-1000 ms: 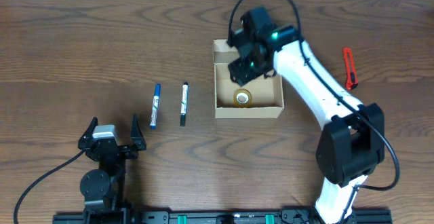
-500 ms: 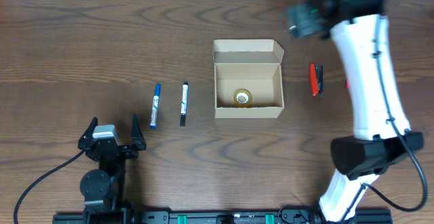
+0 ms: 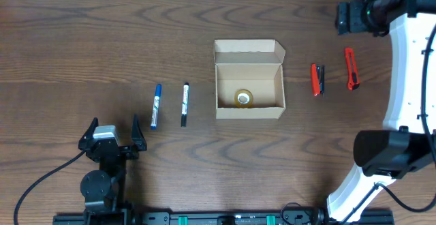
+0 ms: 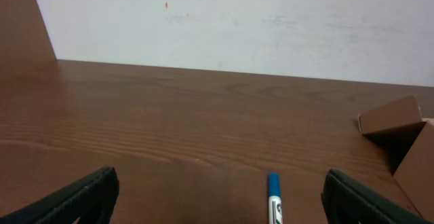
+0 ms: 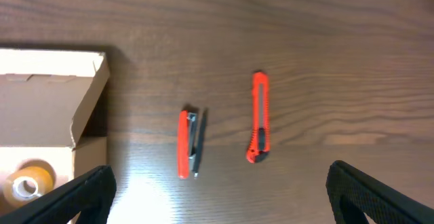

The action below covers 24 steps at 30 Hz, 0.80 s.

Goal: Pack container
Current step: 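Lift the right gripper out and move it over the red stapler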

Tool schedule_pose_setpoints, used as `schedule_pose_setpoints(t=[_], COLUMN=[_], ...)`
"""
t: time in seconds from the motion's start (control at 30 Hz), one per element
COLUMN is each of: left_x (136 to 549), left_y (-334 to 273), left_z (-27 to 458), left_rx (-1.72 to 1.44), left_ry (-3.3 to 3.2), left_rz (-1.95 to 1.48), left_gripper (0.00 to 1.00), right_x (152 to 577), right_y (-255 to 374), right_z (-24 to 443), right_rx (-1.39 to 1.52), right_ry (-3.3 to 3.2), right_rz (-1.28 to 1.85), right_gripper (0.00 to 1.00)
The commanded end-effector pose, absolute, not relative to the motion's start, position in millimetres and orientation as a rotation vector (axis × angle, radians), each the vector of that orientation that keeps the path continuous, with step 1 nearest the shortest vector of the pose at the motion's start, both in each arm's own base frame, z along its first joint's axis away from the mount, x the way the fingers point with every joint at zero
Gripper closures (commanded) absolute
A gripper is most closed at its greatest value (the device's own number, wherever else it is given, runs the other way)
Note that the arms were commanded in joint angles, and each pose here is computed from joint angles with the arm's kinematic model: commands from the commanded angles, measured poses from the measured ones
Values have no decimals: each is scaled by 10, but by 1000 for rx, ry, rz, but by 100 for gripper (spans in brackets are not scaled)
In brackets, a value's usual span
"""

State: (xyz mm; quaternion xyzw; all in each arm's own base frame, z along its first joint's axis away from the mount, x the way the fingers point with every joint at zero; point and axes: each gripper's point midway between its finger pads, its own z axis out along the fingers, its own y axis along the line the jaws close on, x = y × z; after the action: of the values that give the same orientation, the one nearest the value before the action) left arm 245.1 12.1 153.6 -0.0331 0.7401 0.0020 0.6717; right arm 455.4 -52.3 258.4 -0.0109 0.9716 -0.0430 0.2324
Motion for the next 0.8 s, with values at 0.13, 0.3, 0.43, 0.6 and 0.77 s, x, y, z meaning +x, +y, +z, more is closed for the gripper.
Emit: schedule_pose_setpoints(t=[0.13,0.3,0.43,0.6,0.77], left_x=[2436,2436,2436,2436,2436], left_y=[109,109,109,109,108], left_z=[1368,1368,1368,1368,1368], left_rx=[-75,-75,-75,-75,-75], left_ry=[1724,1724,1724,1724,1724], left_rz=[-6,-6,-6,-6,-6], left_gripper=[5,5,5,5,5], right_x=[4578,4544,4408,4259,4131], right_y=[-515,-518,-465,-439,-432], right_z=[1838,1401,993,627,316], right_rx=[-1,-3,9,4,32], right_ry=[2824,2894,2969,3020,3045], right_rz=[-119,-115,-99,-94,-90], right_gripper=[9,12,12,12,12])
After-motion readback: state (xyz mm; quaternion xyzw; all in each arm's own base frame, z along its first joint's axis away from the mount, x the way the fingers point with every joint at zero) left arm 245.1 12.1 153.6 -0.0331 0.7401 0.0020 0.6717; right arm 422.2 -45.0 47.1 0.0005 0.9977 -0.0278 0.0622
